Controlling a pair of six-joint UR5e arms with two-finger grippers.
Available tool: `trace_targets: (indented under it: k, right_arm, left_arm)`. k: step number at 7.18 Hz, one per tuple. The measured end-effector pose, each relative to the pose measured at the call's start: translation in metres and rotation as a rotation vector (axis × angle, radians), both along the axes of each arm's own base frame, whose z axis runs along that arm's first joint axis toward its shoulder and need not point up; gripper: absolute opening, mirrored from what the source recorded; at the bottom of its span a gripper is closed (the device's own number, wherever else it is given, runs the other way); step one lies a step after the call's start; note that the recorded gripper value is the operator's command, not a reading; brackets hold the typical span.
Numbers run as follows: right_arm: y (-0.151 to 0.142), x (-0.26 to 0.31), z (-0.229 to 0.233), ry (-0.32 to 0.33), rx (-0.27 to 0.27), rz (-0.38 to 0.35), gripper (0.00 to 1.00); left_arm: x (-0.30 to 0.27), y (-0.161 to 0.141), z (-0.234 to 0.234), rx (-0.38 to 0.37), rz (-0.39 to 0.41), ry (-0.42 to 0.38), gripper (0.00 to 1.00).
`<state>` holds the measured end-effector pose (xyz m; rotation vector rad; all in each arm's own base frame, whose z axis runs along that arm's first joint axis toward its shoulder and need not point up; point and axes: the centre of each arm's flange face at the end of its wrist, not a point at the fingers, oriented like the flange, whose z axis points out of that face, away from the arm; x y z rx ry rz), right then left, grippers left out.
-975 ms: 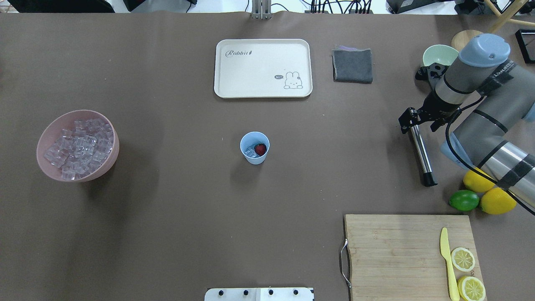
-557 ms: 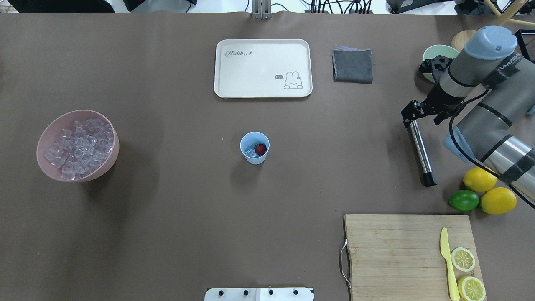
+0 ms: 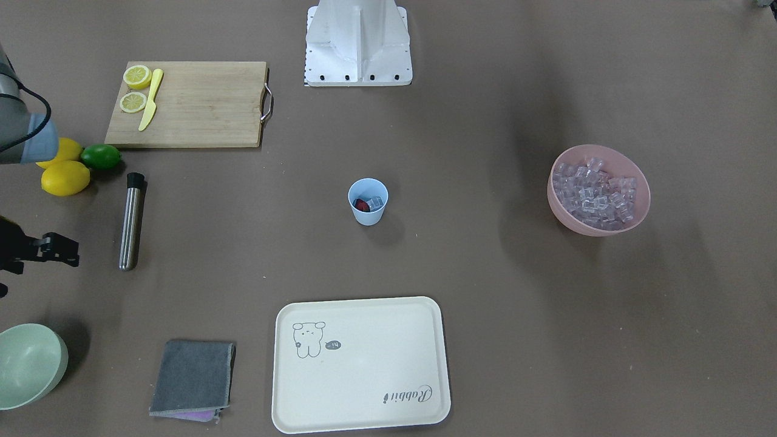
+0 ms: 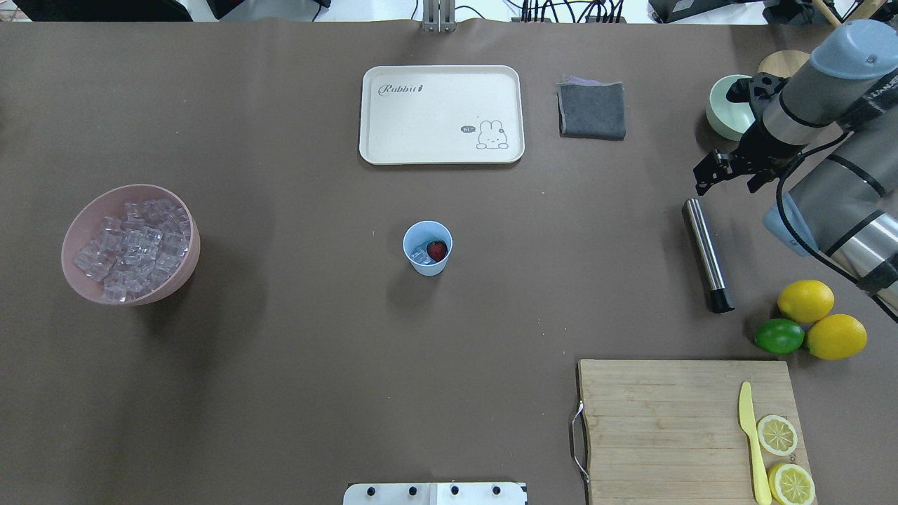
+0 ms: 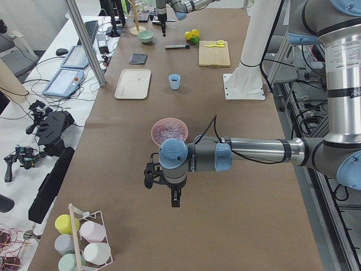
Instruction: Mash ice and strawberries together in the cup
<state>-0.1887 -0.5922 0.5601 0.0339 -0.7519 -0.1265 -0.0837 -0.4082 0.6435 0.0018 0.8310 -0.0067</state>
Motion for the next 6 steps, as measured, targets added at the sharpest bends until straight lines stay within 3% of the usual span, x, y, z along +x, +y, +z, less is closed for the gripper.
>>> trace_targets:
  k: [3,6]
  right_arm:
    - [0.070,0.115,0.058,0.031,0.022,0.032,1.00]
    - [0.125,0.205,0.066,0.063,-0.007,0.065,1.00]
  left_arm:
    - [0.000,0.001,0.003,-0.006,0.001,0.000,0.98]
    - [0.001,0.002,0.005,-0.009,0.002,0.000,0.98]
